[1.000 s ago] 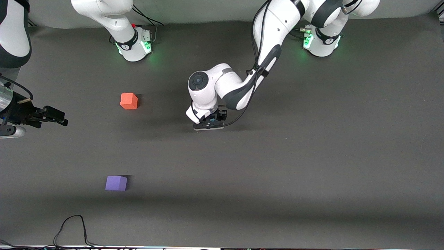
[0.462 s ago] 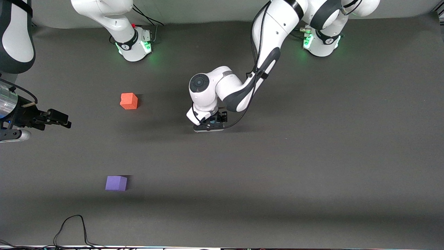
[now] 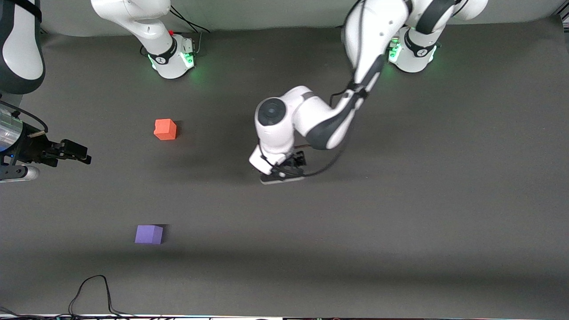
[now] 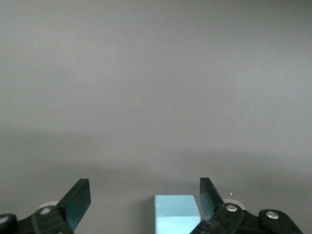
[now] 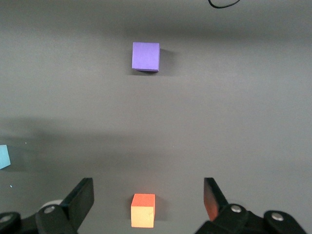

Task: Place blue block between orange and purple blocks
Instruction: 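Pass the blue cube from the left gripper to the right gripper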

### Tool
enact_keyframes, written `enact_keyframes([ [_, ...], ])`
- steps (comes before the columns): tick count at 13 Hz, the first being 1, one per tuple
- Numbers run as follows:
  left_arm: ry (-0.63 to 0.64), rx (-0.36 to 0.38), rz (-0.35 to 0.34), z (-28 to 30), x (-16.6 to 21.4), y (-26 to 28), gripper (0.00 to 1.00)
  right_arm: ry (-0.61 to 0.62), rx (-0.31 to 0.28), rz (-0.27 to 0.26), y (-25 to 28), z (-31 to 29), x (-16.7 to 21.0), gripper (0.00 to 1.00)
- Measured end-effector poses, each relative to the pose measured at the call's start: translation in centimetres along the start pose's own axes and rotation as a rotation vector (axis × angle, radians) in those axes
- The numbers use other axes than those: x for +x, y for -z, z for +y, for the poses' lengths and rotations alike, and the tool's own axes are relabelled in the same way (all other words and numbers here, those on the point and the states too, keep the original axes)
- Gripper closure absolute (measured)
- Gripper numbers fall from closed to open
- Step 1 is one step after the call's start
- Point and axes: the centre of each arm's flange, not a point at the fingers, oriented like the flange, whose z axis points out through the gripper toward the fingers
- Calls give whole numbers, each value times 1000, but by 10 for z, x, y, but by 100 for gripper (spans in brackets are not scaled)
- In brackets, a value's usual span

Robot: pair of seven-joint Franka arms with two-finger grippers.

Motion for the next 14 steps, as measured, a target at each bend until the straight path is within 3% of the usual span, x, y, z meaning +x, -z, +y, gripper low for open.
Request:
enact_keyframes([
  [3, 12, -27, -74, -101, 79, 68, 0, 2, 1, -7, -4, -1, 1, 0],
  [6, -10, -40, -131, -219, 133, 109, 0, 27, 59, 1, -3, -27, 5, 0],
  [10, -81, -45, -174, -371, 167, 140, 0, 107, 76, 9, 1, -110, 9, 0],
  [14, -94, -35, -133, -481, 162, 181, 0, 87, 67, -27, -41, -211, 15, 0],
])
